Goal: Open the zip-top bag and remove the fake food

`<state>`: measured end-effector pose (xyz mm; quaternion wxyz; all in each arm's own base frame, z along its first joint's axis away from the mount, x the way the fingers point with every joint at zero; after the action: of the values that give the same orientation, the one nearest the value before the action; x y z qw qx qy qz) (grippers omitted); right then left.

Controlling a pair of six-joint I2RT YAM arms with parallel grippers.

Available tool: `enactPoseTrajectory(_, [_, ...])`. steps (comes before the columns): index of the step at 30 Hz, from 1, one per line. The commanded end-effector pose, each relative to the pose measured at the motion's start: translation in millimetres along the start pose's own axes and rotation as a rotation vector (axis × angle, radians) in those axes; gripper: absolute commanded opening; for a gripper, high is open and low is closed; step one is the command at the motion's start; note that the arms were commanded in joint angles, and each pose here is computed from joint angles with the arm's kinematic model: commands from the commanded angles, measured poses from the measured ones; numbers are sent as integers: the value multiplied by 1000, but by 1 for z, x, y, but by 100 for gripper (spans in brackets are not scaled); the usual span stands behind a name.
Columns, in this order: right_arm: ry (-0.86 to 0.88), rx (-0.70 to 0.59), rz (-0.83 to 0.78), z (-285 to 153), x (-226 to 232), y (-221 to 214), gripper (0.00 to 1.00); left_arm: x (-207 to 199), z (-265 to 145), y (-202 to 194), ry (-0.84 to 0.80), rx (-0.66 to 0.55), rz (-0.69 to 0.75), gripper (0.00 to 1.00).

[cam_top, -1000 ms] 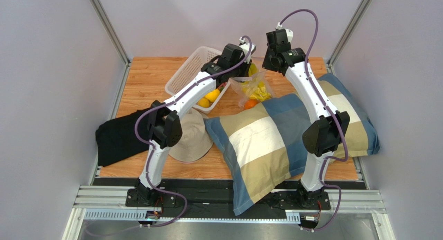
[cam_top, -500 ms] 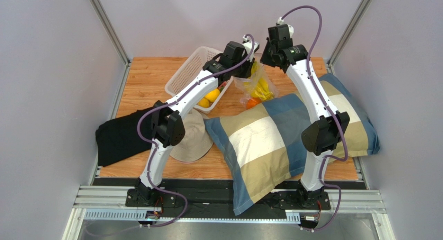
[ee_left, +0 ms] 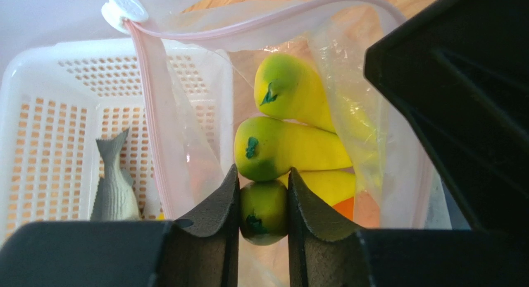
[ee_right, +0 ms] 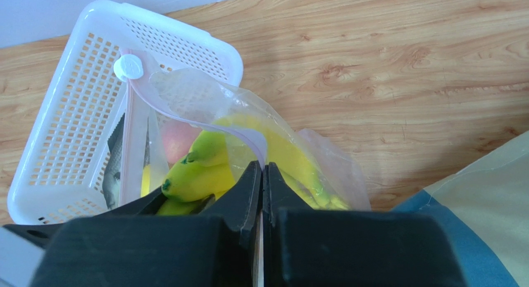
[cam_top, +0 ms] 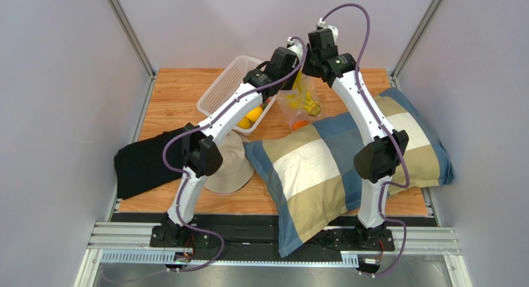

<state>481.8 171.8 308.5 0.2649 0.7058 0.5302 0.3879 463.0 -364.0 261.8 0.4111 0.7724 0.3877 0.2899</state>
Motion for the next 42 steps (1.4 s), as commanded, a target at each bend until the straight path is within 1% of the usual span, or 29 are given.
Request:
enactPoseTrajectory(1, [2, 1, -21, -10, -6, -11, 0, 16, -35, 64, 81, -192, -188, 0])
enactPoseTrajectory(2, [11, -10, -5, -11, -6, -10, 0, 15, -35, 67, 71, -201, -231, 0])
enactPoseTrajectory(5, [-9, -19, -26, -16, -13, -11, 0, 20, -36, 71, 84, -212, -247, 0])
enactPoseTrajectory(7, [-60, -32, -55, -15, -26, -9, 0, 23, -44, 70, 91, -199, -258, 0])
enactPoseTrajectory(10, [-95, -37, -20, -11, -41, -3, 0, 16, -54, 68, 28, -202, -250, 0])
enactPoseTrajectory(11, [-108, -42, -13, -9, -47, 1, 0, 13, -59, 73, -4, -228, -249, 0])
enactPoseTrajectory(14, [-134, -47, -10, 0, -57, 6, 0, 17, -73, 79, -39, -245, -238, 0])
enactPoseTrajectory(15, [-141, -48, -12, 2, -59, 7, 0, 20, -79, 86, -42, -261, -232, 0])
enactPoseTrajectory(17, [-162, -44, -8, 8, -67, 7, 0, 33, -84, 87, 11, -254, -204, 0])
enactPoseTrajectory(19, [-169, -36, -2, 9, -73, 6, 0, 51, -96, 95, 70, -280, -165, 0])
enactPoseTrajectory(22, [-178, -23, 2, 11, -78, 1, 0, 86, -104, 97, 234, -287, -96, 0])
enactPoseTrajectory(23, [-160, -14, 11, 10, -75, 0, 0, 93, -105, 100, 274, -303, -76, 0])
enactPoseTrajectory(24, [-138, -7, 24, 9, -72, -1, 0, 99, -99, 96, 312, -288, -15, 0])
enactPoseTrajectory(25, [-103, 7, 43, 7, -65, -3, 0, 104, -95, 95, 344, -288, 5, 0])
enactPoseTrajectory(26, [-27, 25, 81, 0, -52, -3, 0, 104, -91, 99, 345, -310, 16, 0])
enactPoseTrajectory(29, [56, 44, 94, -11, -32, -12, 0, 98, -74, 100, 313, -328, 7, 0])
enactPoseTrajectory(31, [34, 62, 85, -10, -35, -21, 0, 102, -70, 101, 343, -328, -51, 0])
enactPoseTrajectory(34, [-34, 67, 53, -6, -53, -25, 0, 110, -78, 105, 377, -336, -94, 0])
enactPoseTrajectory(36, [-94, 60, 35, -3, -67, -24, 0, 130, -89, 104, 423, -331, -127, 0])
enactPoseTrajectory(37, [-124, 57, 45, 0, -78, -21, 0, 138, -94, 99, 452, -310, -147, 0])
enactPoseTrajectory(38, [-132, 60, 60, 1, -82, -18, 0, 159, -98, 92, 498, -298, -186, 0])
enactPoseTrajectory(39, [-146, 78, 80, 1, -88, -18, 0, 168, -104, 85, 517, -294, -280, 0])
enactPoseTrajectory(40, [-158, 83, 110, 6, -94, -16, 0, 177, -105, 76, 519, -283, -338, 0])
enactPoseTrajectory(41, [-138, 70, 121, 3, -90, -8, 0, 185, -104, 66, 514, -272, -408, 0])
enactPoseTrajectory(42, [-134, 65, 121, 3, -90, -5, 0, 205, -101, 44, 525, -257, -582, 0])
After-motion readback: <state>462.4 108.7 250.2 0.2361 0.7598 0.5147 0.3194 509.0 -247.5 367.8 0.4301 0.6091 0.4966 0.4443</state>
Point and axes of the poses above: each gripper's point midway between its finger pads, its own z axis out along the fingers, its own x axis along the line the jaws close on, y = z × x, the point moved 3 cm from there along -z, back along the fingers, and after that the axes turned 4 degrees about z, right-handed, at the moved point
